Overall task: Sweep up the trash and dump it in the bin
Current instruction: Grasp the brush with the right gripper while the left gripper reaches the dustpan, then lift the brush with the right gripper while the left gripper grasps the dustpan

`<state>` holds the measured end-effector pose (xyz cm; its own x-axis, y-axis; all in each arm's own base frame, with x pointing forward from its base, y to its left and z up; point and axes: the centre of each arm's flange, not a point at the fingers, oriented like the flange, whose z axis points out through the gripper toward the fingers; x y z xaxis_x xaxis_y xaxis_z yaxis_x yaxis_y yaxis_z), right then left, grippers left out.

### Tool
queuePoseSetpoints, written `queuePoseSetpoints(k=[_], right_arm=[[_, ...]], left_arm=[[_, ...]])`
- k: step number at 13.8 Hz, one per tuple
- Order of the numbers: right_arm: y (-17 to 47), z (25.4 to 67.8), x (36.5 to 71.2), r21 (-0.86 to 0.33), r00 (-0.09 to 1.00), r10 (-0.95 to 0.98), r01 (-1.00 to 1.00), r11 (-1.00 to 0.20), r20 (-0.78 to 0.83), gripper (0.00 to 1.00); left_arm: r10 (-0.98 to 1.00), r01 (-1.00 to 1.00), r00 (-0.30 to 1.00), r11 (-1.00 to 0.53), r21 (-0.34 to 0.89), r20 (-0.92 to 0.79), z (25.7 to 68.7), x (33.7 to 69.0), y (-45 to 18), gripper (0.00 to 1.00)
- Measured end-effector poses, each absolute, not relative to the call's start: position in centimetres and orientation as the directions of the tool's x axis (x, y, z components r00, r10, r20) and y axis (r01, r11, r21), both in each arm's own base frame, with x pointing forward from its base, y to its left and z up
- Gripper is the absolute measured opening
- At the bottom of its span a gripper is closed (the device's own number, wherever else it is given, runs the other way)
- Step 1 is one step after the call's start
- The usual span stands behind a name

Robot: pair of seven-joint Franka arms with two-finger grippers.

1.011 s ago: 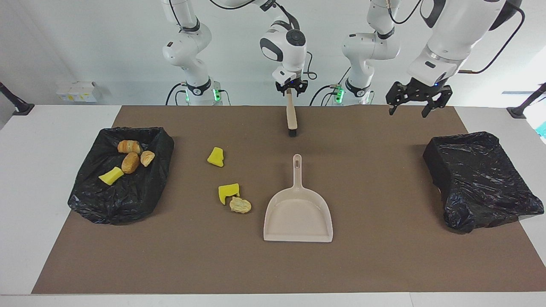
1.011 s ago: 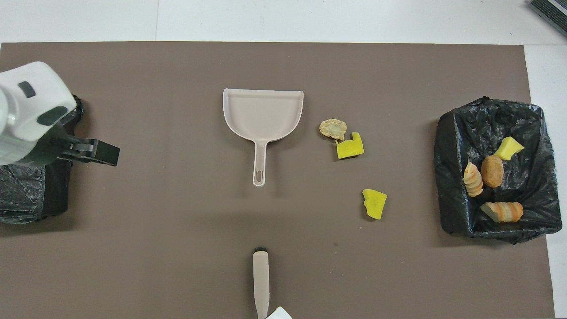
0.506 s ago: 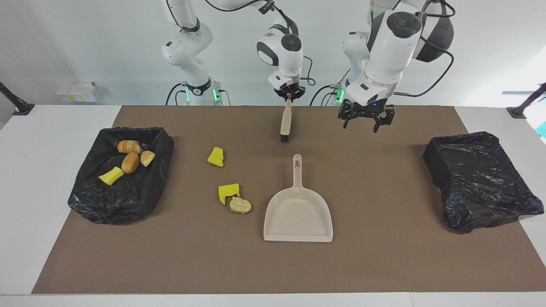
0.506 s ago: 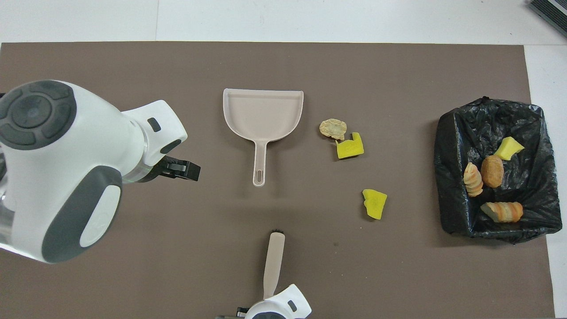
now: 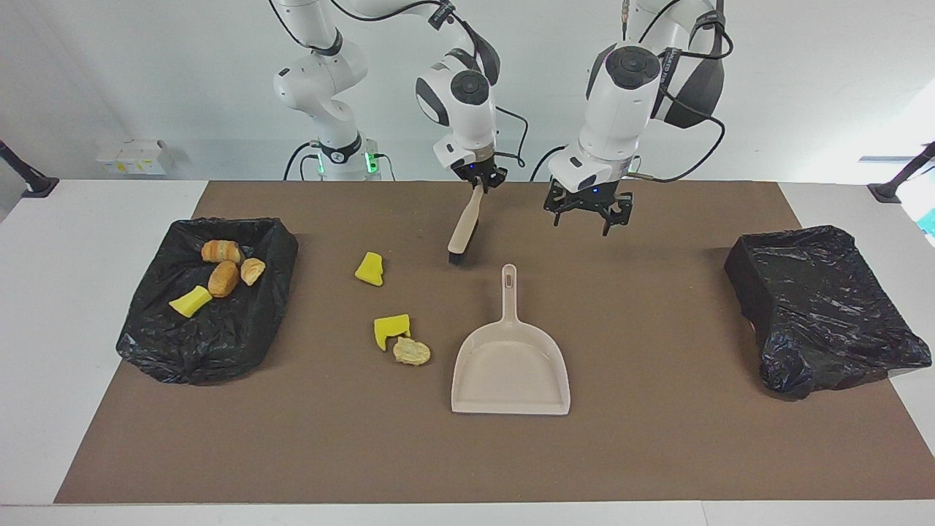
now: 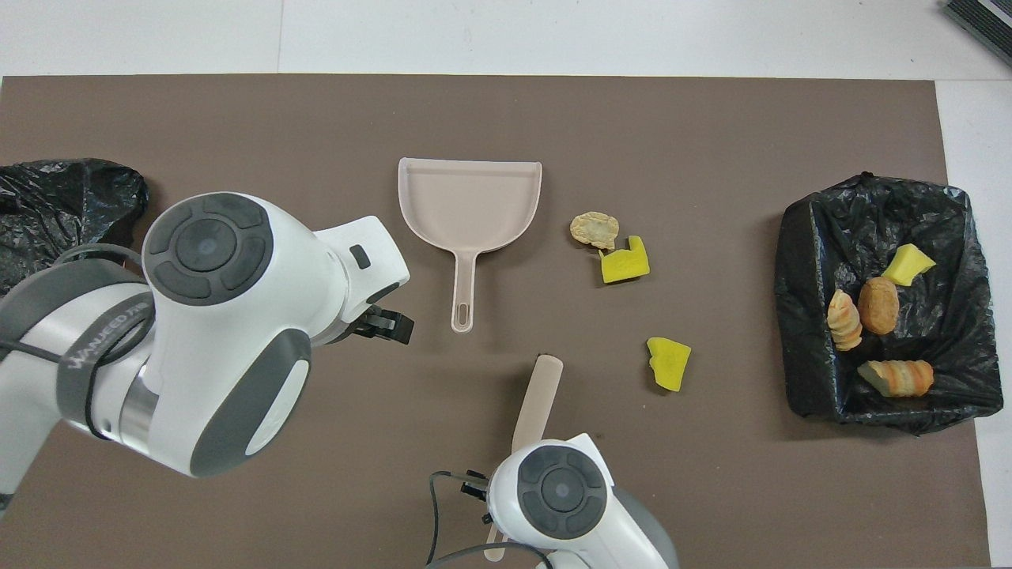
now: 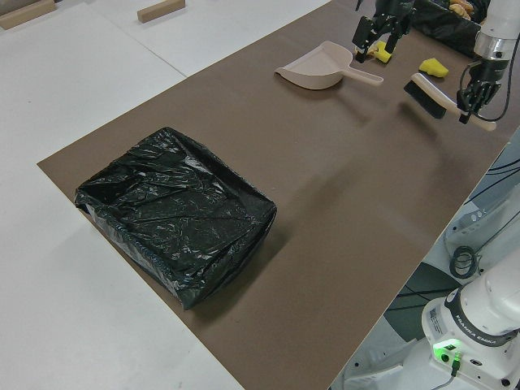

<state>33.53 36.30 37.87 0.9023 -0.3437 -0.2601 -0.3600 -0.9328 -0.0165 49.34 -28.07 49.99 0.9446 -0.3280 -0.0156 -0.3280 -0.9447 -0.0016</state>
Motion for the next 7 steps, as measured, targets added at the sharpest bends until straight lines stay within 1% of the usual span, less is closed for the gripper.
queuePoseSetpoints(k=[4,7], right_arm=[[29.6,40.1,38.5,0.018,0.897,-0.341,-0.35,-0.937,-0.28,0.26],[25.8,40.2,40.3,0.085,0.872,-0.392,-0.384,-0.919,-0.293,0.26]], left_arm=[[-0.294,-0.295,0.955,-0.955,0.027,0.027,45.0,50.4,-32.3,1.0],[-0.237,-0.24,0.971,-0.969,0.067,0.04,42.1,51.5,-33.7,1.0]])
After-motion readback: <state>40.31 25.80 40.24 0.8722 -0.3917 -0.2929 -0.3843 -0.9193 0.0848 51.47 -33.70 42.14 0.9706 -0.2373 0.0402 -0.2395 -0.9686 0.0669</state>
